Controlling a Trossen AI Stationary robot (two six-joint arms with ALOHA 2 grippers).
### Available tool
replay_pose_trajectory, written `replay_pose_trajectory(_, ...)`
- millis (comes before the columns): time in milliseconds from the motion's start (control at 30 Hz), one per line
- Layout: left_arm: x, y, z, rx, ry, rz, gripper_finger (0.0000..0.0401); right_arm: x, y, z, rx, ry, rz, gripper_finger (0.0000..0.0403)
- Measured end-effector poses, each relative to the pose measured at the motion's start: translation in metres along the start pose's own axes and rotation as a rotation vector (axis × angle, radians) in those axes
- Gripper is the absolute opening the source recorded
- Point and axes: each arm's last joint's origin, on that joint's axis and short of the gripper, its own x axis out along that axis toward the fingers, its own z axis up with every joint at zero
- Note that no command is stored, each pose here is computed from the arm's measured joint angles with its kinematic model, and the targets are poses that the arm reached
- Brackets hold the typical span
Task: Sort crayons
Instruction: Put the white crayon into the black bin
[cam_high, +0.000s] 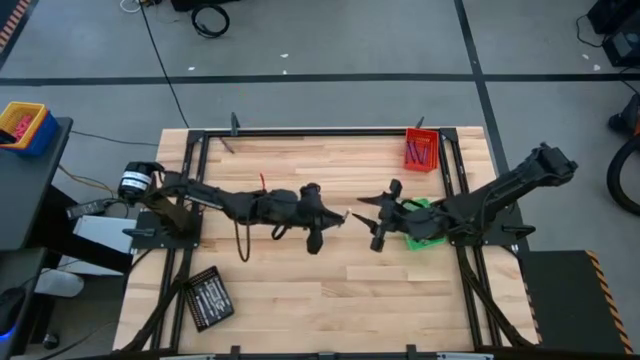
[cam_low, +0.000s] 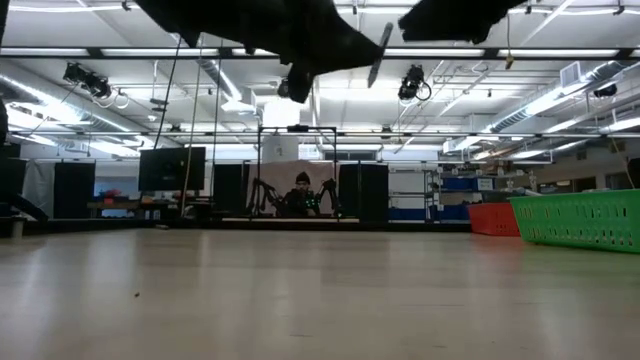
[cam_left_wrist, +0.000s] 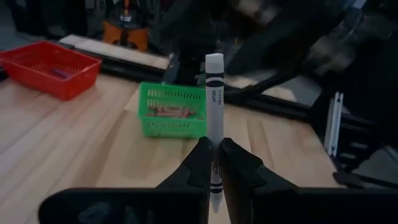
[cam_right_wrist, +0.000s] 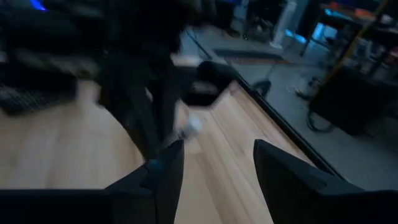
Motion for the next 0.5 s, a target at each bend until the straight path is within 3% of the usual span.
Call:
replay_pose_trajectory(233, -0.039, -0.023, 0.016, -0.001, 0.153, 0.04, 0.0029, -0.017, 0.0, 0.011, -0.054, -0.06, 0.065, 0.0201)
replay_pose_trajectory(367, -0.074, -0.05, 0.04, -0.143, 0.264, 0.061, 0.0029, -0.021, -0.008, 0.019, -0.107, -0.108, 0.026, 0.0199)
replay_pose_trajectory(500, -0.098, -0.071, 0.041, -0.297, 0.435, 0.149, 0.0029, -0.02, -0.023, 0.033, -0.127, -0.192, -0.098, 0.02)
